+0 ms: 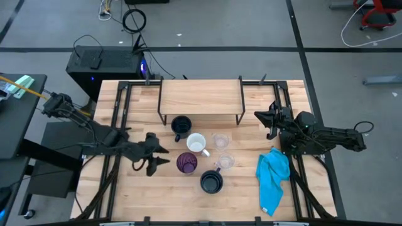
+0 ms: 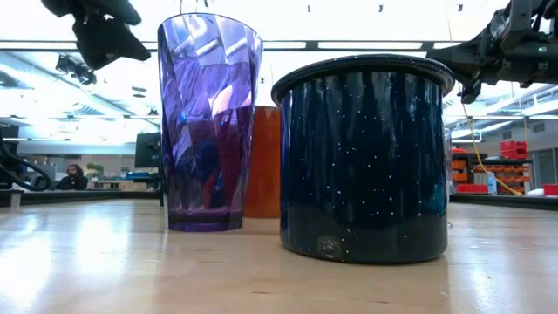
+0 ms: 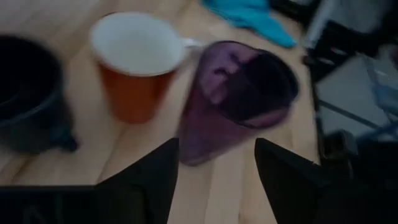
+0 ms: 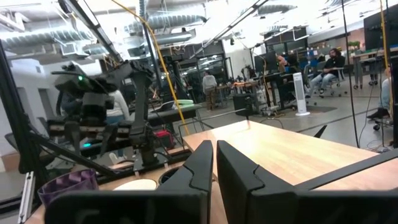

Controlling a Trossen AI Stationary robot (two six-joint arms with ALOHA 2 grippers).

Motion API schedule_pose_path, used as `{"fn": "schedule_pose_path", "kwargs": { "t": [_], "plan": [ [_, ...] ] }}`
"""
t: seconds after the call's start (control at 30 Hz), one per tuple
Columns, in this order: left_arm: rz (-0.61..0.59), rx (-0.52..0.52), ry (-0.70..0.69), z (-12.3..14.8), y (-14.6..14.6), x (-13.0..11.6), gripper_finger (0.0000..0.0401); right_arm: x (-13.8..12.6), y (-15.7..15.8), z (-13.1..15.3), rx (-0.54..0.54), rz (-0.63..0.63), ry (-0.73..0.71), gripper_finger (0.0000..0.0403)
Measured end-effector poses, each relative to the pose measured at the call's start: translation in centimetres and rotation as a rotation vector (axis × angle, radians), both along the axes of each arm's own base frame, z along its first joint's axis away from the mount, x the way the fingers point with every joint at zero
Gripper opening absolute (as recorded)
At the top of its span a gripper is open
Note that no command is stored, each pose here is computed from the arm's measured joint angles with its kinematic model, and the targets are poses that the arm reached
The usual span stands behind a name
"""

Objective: Stack small to large cups/mugs on shelf
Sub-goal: Put the purple cup on the shelf

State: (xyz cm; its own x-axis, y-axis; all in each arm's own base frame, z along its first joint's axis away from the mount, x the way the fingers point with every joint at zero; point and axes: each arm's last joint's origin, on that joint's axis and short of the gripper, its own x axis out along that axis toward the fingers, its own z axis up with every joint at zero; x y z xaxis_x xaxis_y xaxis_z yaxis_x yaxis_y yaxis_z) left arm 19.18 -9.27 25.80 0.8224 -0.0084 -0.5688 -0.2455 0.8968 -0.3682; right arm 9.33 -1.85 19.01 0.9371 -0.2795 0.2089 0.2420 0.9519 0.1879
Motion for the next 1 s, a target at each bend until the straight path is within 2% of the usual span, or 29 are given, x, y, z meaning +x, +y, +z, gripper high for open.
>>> {"fn": "schedule_pose_path", "kwargs": {
  "t": [0.23,0.4,0.57,0.67,0.83,1.0],
  "plan": [
    [0.156,-0.070,0.093,3.8,0.2,3.0,0.0180,0.0,0.0,0.0,0.000,0.000,0.001,0.0029],
    [0.193,-0.074,0.200,5.7,0.2,5.5,0.0201,0.0,0.0,0.0,0.009,0.005,0.000,0.0029],
    [0.219,-0.102,0.337,6.3,0.5,8.0,0.0246,0.1,0.1,-0.1,0.024,0.025,0.007,0.0029],
    [0.246,-0.127,0.412,6.5,0.9,9.4,0.0258,0.1,0.2,-0.2,0.023,0.033,0.019,0.0029],
    [0.251,-0.176,0.527,6.5,1.6,11.8,0.0247,0.1,0.2,-0.2,0.011,0.030,0.019,0.0029],
    [0.261,-0.155,0.691,5.8,1.7,13.9,0.0218,0.1,0.2,-0.1,-0.018,0.024,0.020,0.0029]
  ]
}}
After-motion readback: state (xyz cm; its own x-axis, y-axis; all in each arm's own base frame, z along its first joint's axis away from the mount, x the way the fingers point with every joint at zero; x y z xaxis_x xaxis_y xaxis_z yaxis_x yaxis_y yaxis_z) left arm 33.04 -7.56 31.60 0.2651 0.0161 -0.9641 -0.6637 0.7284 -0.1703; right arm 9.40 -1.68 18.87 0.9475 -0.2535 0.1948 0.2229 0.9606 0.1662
